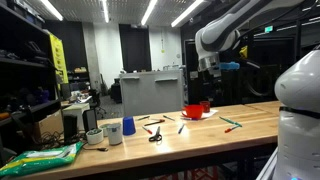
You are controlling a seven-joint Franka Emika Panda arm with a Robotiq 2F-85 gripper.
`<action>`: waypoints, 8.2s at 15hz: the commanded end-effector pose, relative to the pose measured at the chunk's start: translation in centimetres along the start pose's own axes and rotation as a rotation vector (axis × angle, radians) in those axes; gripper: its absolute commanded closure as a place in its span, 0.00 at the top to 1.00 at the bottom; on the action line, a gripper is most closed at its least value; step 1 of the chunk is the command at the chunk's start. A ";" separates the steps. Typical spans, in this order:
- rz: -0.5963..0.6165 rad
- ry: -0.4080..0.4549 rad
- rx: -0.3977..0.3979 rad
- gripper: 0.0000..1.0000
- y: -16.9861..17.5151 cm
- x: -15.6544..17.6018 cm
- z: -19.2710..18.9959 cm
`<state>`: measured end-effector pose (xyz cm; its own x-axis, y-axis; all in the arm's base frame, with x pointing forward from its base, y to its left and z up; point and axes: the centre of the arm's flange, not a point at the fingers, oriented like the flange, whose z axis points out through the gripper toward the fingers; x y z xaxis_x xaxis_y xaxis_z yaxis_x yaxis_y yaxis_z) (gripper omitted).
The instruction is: Turn over the cup on the table
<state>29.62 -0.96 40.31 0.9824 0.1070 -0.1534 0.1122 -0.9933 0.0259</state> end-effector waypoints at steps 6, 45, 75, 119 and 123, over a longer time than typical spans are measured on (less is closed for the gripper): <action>0.000 0.000 0.000 1.00 0.0 0.0 0.0; -0.265 0.119 -0.100 1.00 -10.4 8.1 1.3; -0.358 0.385 -0.102 1.00 -17.4 16.2 1.8; -0.334 0.535 -0.102 1.00 -18.6 35.8 -0.8; -0.333 0.527 -0.104 1.00 -18.5 35.8 -0.2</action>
<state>62.78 21.22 34.58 0.8310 0.4424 0.3371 0.4123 -0.8968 0.1607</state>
